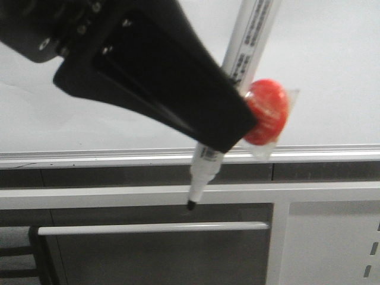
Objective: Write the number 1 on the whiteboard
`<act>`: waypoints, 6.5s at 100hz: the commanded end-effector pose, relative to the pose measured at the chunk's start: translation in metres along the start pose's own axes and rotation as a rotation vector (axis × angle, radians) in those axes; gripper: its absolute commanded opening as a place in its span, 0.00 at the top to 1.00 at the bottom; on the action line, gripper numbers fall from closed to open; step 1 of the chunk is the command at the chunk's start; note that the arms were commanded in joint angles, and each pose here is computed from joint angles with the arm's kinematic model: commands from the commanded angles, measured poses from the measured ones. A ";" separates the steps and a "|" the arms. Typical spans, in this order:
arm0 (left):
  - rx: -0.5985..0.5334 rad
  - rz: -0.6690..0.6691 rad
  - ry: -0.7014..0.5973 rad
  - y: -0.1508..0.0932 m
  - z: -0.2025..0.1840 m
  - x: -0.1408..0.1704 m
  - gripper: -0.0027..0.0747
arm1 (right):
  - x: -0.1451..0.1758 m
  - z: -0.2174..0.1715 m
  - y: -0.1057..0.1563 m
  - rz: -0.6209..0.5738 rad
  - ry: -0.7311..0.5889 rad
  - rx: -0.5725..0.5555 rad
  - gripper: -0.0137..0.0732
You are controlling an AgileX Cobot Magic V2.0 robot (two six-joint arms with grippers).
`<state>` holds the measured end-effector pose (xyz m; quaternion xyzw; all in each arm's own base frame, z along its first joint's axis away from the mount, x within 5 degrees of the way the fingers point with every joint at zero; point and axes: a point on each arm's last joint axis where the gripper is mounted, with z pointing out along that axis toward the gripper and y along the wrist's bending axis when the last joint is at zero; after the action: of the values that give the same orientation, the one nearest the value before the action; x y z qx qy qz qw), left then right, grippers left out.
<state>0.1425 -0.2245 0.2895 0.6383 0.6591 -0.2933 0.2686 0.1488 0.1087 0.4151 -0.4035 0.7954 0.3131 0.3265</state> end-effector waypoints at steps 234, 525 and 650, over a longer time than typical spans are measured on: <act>-0.117 -0.057 -0.006 0.006 -0.023 -0.015 0.37 | -0.012 0.066 0.011 -0.031 0.205 -0.097 0.89; -0.960 -0.424 -0.789 -0.044 -0.150 0.085 0.99 | 0.110 0.042 -0.005 -0.013 -0.723 0.448 0.89; -0.964 -0.425 -0.790 -0.044 -0.150 0.085 0.99 | 0.104 0.066 -0.019 -0.029 -0.684 0.499 0.89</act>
<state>0.0974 -0.0604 0.3215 0.1692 0.6917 -0.2246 0.6652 0.1283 0.1028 0.2760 -0.2089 0.7194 0.2256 0.6229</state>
